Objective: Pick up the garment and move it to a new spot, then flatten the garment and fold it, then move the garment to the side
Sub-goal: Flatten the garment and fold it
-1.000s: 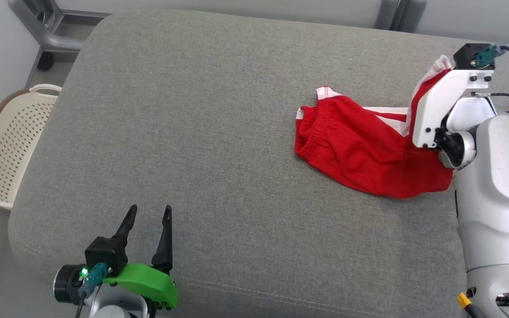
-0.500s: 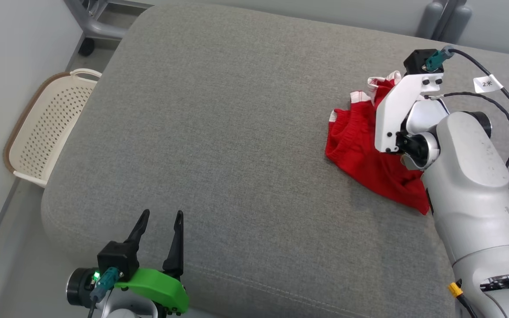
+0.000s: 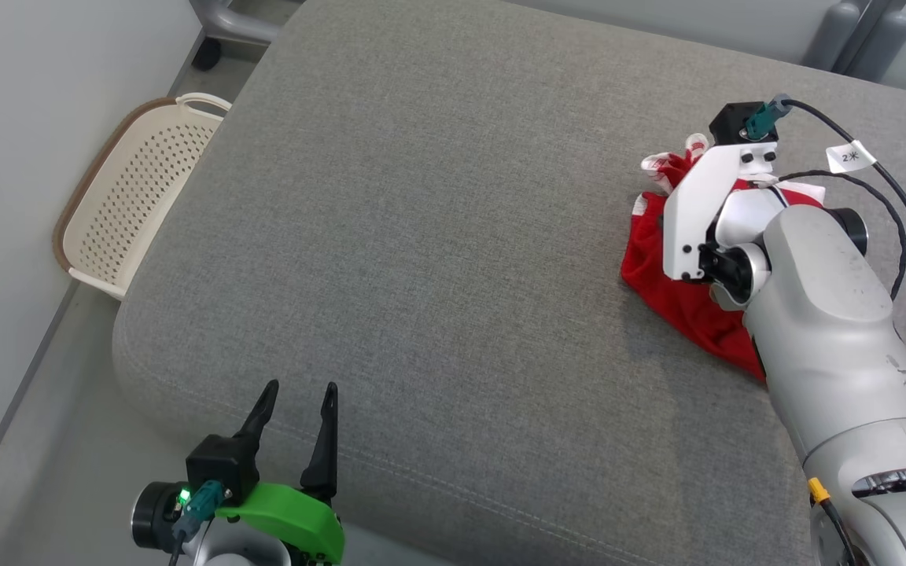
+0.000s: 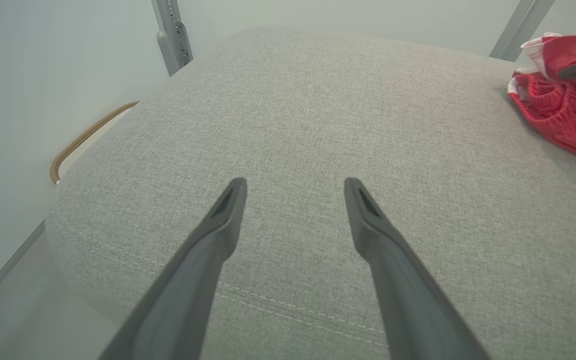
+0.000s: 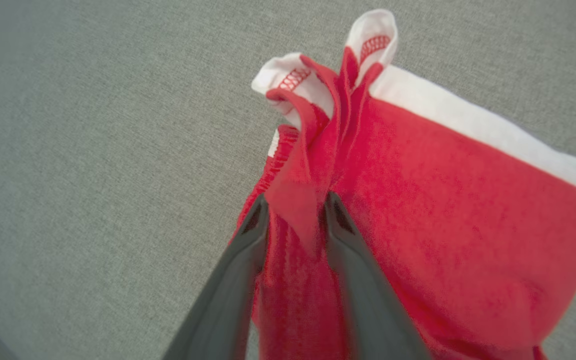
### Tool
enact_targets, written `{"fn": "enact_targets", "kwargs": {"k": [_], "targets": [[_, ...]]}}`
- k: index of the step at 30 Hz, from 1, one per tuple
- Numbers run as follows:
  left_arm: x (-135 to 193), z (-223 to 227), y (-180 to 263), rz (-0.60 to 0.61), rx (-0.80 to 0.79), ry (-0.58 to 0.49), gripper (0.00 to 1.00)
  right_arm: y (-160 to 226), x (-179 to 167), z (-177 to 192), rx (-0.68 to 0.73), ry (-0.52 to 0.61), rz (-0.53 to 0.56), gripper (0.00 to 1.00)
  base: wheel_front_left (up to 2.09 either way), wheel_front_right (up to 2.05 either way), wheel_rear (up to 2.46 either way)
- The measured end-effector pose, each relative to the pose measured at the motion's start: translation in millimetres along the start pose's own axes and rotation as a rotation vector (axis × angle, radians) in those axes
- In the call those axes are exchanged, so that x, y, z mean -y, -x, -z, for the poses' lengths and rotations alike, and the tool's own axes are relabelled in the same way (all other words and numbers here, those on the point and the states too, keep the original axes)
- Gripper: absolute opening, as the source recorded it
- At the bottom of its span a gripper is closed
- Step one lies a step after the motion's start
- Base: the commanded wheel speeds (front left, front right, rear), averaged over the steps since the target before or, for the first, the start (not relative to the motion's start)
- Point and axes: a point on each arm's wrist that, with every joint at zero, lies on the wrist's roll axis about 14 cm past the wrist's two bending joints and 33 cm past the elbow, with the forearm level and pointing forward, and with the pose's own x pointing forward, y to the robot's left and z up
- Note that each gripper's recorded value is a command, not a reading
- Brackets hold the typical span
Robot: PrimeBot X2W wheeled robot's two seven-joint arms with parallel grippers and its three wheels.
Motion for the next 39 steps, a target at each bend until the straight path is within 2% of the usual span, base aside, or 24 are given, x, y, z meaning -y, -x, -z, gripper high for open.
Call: {"fn": "enact_targets", "kwargs": {"k": [7, 13, 18, 19, 20, 22, 23, 30, 39], "targets": [[1.4, -2.2, -3.1, 0.009, 0.01, 0.001, 1.0, 15.7, 2.3, -39.3, 0.147, -0.023, -0.006, 1.0, 0.0, 0.0, 0.0], [8.8, -9.0, -8.9, 0.038, 0.029, -0.006, 1.0, 41.1, 29.5, -65.3, 0.293, -0.024, 0.073, 1.0, 0.0, 0.0, 0.0], [16.4, -14.4, -12.3, 0.061, 0.044, -0.006, 1.0, 51.9, 56.4, -43.0, 0.316, -0.023, 0.159, 0.99, 0.0, 0.0, 0.0], [17.6, -15.3, -12.8, 0.065, 0.047, -0.006, 1.0, 53.3, 60.5, -37.4, 0.321, -0.021, 0.172, 0.77, 0.0, 0.0, 0.0], [18.7, -15.8, -13.3, 0.069, 0.047, -0.006, 1.0, 53.9, 64.5, -30.6, 0.316, -0.024, 0.184, 0.44, 0.0, 0.0, 0.0], [20.4, -16.8, -14.0, 0.075, 0.049, -0.006, 1.0, 50.6, 66.9, -11.8, 0.282, -0.009, 0.196, 0.1, 0.0, 0.0, 0.0], [20.8, -17.0, -14.3, 0.076, 0.05, -0.006, 1.0, 48.0, 66.2, -2.8, 0.268, -0.008, 0.194, 0.0, 0.0, 0.0, 0.0], [19.0, -13.5, -15.9, 0.07, 0.036, -0.005, 1.0, 33.7, 53.2, 29.6, 0.205, 0.01, 0.153, 0.0, 0.0, 0.0, 0.0], [13.9, -9.5, -13.8, 0.052, 0.025, -0.005, 1.0, 17.8, 24.7, 40.1, 0.165, 0.045, 0.071, 0.0, 0.0, 0.0, 0.0]]}}
